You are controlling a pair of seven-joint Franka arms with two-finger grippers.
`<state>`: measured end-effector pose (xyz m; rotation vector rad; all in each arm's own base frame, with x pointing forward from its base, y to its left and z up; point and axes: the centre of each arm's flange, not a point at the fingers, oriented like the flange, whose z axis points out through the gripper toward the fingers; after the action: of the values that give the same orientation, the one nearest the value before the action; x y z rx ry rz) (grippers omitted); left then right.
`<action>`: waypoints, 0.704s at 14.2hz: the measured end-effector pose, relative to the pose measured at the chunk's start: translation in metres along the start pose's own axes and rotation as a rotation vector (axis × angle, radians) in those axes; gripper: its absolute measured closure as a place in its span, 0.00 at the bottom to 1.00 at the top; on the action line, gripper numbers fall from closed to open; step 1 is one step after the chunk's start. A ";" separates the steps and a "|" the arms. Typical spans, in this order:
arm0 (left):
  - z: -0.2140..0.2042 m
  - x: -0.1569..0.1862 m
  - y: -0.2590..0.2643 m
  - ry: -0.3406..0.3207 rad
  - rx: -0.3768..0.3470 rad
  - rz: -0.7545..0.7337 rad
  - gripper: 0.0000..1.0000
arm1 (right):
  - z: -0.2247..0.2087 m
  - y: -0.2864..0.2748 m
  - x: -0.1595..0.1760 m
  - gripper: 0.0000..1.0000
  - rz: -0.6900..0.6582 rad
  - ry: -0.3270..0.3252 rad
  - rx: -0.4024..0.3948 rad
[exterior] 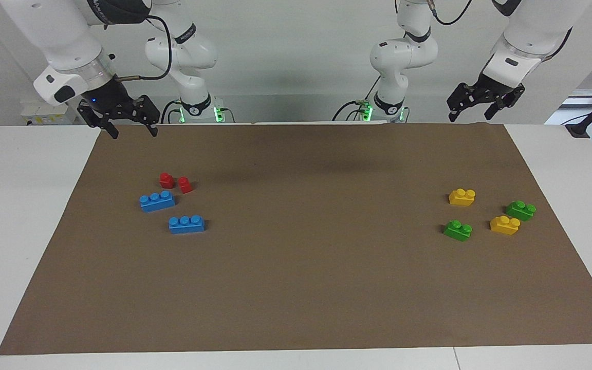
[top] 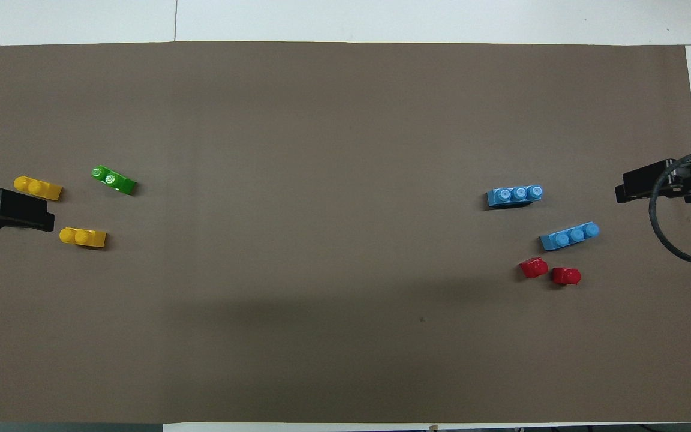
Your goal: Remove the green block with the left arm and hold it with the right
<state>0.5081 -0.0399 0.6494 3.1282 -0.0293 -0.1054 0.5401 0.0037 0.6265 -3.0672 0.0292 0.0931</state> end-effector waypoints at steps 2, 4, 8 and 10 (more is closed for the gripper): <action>-0.005 -0.001 0.000 0.013 0.000 0.008 0.00 | 0.000 0.000 0.000 0.00 0.000 0.000 -0.002; -0.007 -0.003 0.001 0.012 0.000 0.010 0.00 | 0.000 0.004 0.000 0.00 0.002 0.001 -0.041; -0.007 -0.004 0.001 0.006 0.000 0.011 0.00 | 0.000 0.006 0.001 0.00 0.000 0.003 -0.076; -0.007 -0.004 0.001 0.007 0.000 0.012 0.00 | 0.000 0.006 0.001 0.00 0.000 0.003 -0.079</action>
<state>0.5042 -0.0408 0.6569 3.1277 -0.0487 -0.0950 0.5405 -0.0024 0.6262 -3.1466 0.0268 0.0919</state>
